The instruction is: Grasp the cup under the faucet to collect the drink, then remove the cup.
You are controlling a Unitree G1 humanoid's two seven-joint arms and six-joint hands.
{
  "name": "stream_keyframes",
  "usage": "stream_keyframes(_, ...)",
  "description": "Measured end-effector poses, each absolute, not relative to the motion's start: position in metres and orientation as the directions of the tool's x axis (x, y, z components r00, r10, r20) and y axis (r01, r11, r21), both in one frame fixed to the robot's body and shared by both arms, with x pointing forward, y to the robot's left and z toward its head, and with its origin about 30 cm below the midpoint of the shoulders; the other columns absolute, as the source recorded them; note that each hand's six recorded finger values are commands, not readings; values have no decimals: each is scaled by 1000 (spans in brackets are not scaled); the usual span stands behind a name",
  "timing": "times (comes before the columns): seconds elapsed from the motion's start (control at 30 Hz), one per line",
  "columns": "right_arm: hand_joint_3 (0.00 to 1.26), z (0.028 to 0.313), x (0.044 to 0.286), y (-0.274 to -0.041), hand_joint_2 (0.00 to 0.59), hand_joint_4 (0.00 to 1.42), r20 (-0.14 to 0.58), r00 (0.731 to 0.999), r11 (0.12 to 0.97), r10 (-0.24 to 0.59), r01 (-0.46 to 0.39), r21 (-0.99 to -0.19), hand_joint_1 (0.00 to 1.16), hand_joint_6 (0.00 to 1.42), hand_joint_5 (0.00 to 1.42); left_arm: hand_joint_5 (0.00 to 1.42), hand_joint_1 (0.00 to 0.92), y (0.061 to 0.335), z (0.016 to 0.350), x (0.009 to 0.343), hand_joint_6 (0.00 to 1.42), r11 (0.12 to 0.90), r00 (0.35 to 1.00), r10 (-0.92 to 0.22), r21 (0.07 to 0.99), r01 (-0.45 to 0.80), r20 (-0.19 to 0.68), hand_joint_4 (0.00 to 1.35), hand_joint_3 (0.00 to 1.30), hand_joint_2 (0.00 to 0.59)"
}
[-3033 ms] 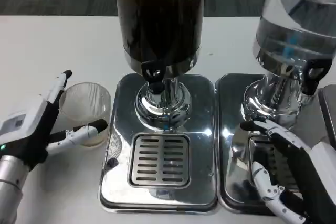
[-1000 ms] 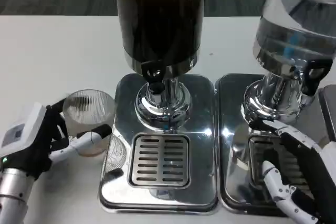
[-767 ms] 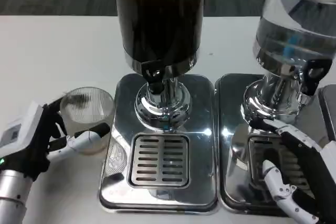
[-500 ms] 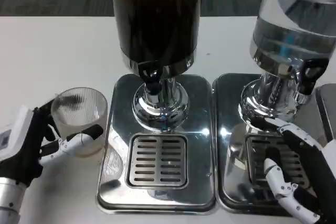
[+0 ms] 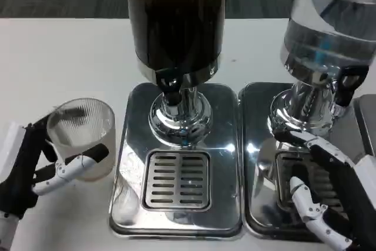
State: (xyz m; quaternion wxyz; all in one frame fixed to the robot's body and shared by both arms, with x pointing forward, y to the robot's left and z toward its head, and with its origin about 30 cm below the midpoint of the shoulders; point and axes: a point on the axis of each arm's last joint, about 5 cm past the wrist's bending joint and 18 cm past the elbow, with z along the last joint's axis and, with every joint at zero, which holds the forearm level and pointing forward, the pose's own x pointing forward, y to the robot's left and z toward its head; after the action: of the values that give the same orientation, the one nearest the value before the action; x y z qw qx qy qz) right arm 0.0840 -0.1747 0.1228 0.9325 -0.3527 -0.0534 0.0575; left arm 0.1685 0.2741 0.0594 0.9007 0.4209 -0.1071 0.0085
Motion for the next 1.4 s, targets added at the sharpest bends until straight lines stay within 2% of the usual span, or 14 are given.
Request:
stream_keyframes(0.63, 273, 123, 85, -173, 586, 174, 64, 986, 746, 154, -73, -662, 424, 95, 122, 817, 180, 258, 73, 163, 973, 684, 958, -196, 729, -18, 207, 471, 447, 186)
stream_keyframes(1.4, 273, 122, 84, -173, 586, 174, 59, 988, 750, 145, -71, -658, 433, 95, 132, 817, 179, 230, 67, 176, 973, 709, 935, -309, 698, 103, 176, 472, 455, 180)
